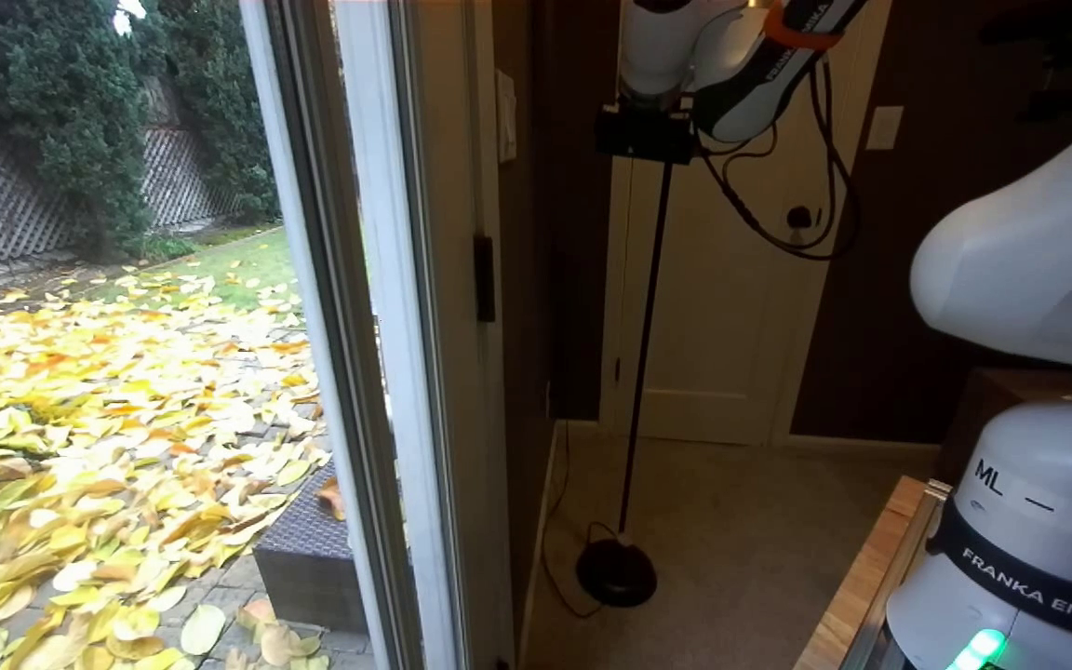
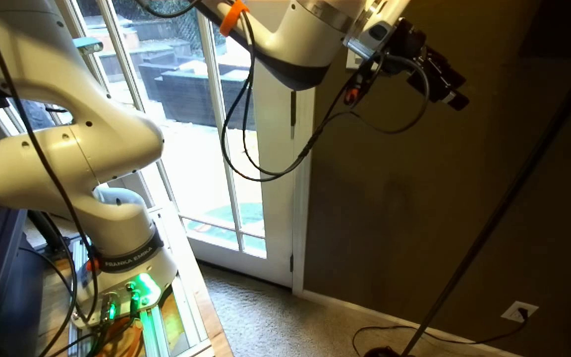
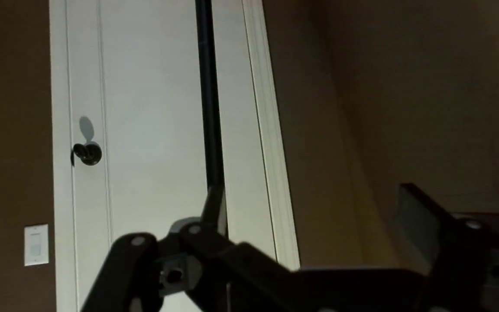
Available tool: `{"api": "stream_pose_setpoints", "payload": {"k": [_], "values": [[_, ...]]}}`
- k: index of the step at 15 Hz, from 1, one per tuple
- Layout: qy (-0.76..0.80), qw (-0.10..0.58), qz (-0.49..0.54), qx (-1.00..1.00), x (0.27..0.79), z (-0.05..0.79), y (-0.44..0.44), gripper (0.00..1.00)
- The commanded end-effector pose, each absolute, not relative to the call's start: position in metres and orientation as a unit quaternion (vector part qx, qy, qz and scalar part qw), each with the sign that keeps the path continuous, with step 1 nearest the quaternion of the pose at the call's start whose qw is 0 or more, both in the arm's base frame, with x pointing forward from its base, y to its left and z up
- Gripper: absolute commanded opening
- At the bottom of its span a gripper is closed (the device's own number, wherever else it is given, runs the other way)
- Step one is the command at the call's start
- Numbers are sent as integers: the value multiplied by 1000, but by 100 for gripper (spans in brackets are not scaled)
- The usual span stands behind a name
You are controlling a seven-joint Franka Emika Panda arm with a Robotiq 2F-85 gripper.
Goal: Move the lamp backwards
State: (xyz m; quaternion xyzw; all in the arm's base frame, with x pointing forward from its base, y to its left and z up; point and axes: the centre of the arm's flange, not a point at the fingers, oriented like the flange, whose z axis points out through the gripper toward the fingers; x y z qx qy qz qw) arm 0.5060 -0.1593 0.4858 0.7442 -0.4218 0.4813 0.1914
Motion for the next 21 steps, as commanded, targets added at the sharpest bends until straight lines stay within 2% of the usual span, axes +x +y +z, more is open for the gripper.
{"api": "stream_pose_setpoints", "payload": {"k": [1, 12, 13, 21], "values": [[-428, 227, 486, 728, 532, 450, -182, 100], [-453, 289, 503, 677, 557, 415, -212, 100], [-448, 295, 497, 682, 524, 432, -193, 100], [-475, 286, 519, 651, 543, 427, -217, 100]]}}
